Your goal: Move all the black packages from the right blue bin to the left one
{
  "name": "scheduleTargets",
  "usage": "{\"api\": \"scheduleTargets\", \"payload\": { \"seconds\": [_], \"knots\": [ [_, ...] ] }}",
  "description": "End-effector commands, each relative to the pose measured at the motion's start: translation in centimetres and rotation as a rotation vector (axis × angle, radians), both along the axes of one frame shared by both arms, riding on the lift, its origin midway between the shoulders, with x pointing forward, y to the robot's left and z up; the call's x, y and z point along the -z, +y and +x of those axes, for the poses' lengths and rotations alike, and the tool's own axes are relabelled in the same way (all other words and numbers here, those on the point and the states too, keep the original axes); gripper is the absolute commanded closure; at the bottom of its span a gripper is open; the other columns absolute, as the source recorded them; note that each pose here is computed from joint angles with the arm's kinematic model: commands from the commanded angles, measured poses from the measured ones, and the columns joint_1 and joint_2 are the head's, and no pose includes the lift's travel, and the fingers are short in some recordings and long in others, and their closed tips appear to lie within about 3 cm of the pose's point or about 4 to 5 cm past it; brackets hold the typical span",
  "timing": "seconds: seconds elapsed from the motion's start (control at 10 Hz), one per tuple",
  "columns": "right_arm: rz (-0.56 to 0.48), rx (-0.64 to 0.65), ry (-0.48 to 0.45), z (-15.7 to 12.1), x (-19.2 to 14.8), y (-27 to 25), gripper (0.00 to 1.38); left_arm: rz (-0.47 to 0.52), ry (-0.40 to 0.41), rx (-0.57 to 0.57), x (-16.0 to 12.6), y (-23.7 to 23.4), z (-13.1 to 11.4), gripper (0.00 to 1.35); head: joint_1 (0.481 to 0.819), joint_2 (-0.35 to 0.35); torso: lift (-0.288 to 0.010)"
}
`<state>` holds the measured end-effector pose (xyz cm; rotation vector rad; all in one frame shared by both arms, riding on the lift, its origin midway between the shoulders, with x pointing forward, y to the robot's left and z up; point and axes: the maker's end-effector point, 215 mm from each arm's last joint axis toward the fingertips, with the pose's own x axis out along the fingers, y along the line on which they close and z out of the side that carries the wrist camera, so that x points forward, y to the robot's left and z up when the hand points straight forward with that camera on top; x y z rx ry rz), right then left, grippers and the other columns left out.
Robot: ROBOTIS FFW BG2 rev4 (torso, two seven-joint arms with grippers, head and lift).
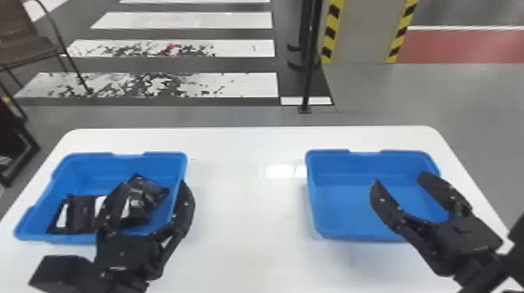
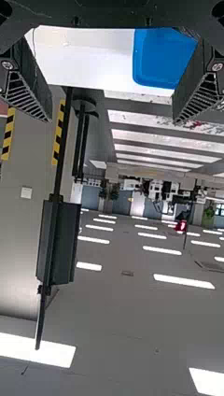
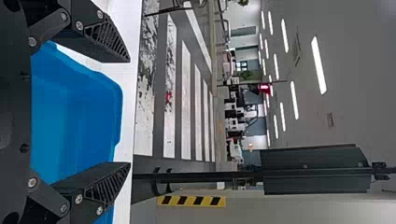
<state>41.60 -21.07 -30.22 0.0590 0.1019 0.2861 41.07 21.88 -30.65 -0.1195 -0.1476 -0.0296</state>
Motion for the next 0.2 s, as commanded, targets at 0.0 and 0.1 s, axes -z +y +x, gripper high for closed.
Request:
{"api": "scheduleTargets", "payload": {
  "seconds": [0.0, 0.1],
  "knots": [
    [0.000, 0.000, 0.000, 0.00, 0.00, 0.00, 0.26, 0.000, 0.000, 0.003, 0.01, -0.10, -0.01, 0.09, 0.695, 0.011, -0.154],
    [0.000, 0.000, 0.000, 0.00, 0.00, 0.00, 0.26, 0.000, 0.000, 0.003, 0.01, -0.10, -0.01, 0.09, 0.695, 0.011, -0.154]
  ]
}}
